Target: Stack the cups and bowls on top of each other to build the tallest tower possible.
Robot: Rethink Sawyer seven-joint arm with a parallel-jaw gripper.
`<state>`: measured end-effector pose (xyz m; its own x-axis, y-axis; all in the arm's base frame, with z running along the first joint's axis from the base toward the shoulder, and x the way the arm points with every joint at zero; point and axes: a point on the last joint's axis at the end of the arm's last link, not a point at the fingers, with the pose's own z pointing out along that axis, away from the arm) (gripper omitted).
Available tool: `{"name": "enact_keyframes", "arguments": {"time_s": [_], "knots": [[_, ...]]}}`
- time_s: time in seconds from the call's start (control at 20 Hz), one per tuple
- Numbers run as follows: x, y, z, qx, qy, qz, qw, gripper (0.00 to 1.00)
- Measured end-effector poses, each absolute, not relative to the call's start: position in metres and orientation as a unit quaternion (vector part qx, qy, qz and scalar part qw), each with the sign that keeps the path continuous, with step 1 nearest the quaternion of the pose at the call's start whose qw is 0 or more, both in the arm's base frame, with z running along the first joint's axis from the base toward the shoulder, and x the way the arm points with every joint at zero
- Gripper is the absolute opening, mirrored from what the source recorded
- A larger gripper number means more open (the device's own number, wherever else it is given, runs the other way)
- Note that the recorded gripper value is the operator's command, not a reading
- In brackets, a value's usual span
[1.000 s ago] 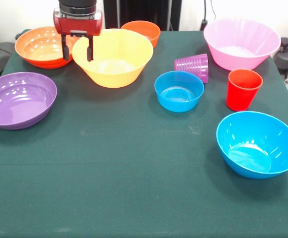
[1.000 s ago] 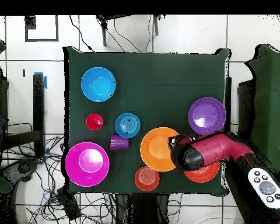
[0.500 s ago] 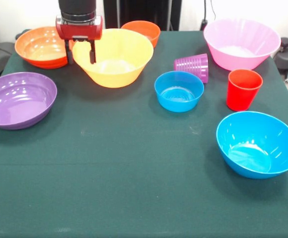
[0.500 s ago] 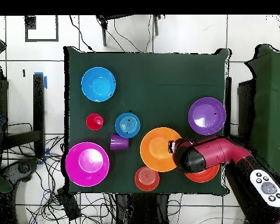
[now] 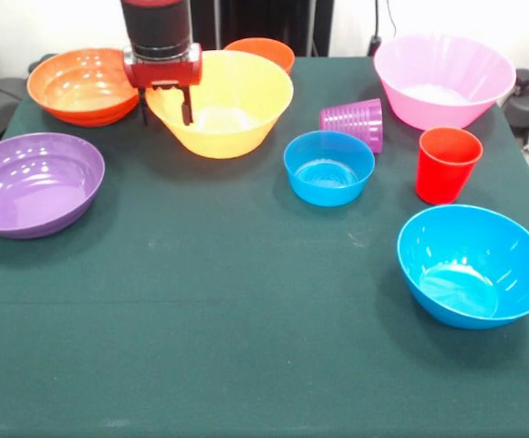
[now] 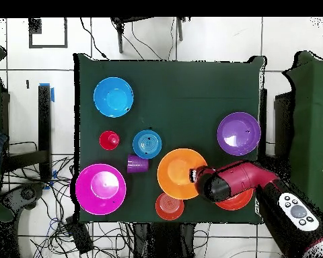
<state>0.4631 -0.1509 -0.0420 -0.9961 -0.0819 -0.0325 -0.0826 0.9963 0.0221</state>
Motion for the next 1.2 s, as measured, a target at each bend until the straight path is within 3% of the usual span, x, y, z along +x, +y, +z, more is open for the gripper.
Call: {"name": "enact_keyframes", "arguments": {"time_s": [0.55,1.2], "knots": [[0.457,-0.152,-0.049,-0.045,0.999,0.016,0.023,1.00],[0.499,-0.173,0.018,0.075,0.995,0.048,0.038,1.00]]}}
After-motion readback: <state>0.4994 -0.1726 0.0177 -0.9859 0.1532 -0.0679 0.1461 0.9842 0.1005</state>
